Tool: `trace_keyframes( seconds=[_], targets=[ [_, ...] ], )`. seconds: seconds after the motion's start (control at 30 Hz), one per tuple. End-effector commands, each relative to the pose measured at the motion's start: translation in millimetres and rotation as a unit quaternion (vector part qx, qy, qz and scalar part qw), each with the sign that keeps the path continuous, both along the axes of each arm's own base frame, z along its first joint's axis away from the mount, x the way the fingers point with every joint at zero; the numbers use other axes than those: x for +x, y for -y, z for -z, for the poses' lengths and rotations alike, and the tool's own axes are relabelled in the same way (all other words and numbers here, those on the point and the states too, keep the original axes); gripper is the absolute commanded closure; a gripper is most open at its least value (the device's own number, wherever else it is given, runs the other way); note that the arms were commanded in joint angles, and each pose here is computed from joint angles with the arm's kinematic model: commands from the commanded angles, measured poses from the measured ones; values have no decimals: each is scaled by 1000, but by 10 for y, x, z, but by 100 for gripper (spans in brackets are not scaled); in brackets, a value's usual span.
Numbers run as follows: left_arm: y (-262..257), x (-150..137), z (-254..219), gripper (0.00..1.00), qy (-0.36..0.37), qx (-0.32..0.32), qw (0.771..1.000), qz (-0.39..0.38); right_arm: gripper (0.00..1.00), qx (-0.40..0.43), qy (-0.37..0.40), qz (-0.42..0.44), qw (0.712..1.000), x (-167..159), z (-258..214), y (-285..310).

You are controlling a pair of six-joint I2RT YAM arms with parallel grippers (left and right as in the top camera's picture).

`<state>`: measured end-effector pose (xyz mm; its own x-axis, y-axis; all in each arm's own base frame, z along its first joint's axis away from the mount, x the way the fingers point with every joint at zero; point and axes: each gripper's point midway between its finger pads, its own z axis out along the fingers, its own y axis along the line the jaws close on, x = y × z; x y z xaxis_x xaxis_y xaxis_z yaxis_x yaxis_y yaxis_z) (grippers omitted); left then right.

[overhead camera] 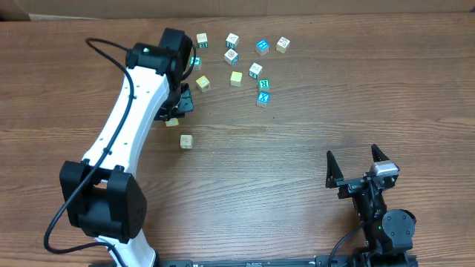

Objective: Form a tower
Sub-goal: 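Carry the L block with the left gripper toward the 5 block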

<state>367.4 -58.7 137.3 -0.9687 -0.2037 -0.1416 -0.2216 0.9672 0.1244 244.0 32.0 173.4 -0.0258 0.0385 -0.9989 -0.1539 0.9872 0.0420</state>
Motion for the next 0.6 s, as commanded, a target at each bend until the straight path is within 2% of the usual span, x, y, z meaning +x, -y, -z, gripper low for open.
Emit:
trace_keyframes(
  seconds=[0.0,0.23,0.57],
  targets=[
    [148,-82,245,85,-28,-22,997,63,0,-1,0,2,1000,3,30,1],
    [153,-186,544,84,-46,-18,995,84,0,-1,0,2,1000,3,30,1],
    [168,-155,593,81,-38,-21,995,88,0,-1,0,2,1000,3,30,1]
  ],
)
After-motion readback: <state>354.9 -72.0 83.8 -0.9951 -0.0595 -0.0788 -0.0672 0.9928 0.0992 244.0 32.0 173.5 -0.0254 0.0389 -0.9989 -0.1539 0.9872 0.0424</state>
